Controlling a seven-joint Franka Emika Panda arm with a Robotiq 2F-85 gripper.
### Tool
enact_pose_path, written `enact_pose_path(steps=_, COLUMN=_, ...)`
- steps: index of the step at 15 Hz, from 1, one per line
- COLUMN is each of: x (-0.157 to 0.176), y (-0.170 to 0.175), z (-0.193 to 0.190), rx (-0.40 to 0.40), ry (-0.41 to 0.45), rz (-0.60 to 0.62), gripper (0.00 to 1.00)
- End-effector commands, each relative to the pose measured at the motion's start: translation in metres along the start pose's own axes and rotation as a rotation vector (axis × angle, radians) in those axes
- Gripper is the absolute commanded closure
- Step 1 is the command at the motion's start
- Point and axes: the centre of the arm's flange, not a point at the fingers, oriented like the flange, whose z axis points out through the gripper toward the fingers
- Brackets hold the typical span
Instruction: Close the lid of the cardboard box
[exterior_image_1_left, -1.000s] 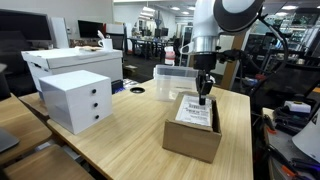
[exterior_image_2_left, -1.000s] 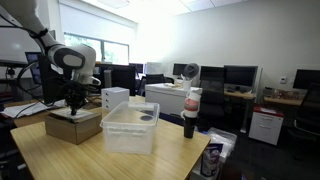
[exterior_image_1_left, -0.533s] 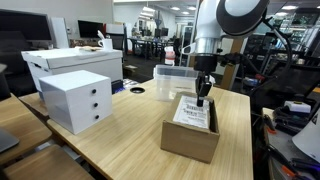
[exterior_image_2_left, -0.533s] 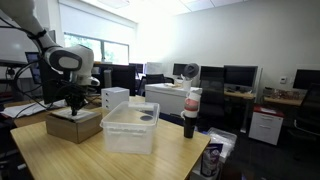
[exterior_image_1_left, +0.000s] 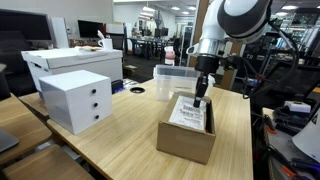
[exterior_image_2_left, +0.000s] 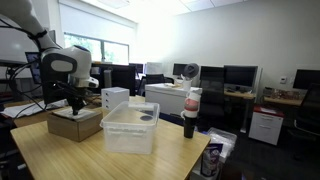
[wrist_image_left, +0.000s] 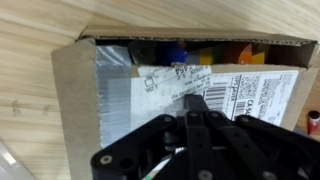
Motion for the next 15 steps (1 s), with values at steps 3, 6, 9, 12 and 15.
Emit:
enact_pose_path(steps=3, x=-0.017, y=0.001, z=0.008, rx=-0.005, ry=0.048, rz=0.149, gripper=0.97)
enact_pose_path(steps=6, x=-0.020, y=0.002, z=0.008, rx=0.007, ry=0.063, rz=0.220, gripper=0.97)
enact_pose_path(steps=9, x=-0.017, y=0.005, z=-0.002, rx=0.000, ry=0.046, rz=0.191, gripper=0.78)
enact_pose_path(steps=12, x=-0.015, y=0.002, z=-0.017, rx=-0.027, ry=0.025, rz=0.138, gripper=0.62)
enact_pose_path(steps=15, x=-0.012, y=0.000, z=-0.031, rx=-0.081, ry=-0.007, rz=0.090, gripper=0.45)
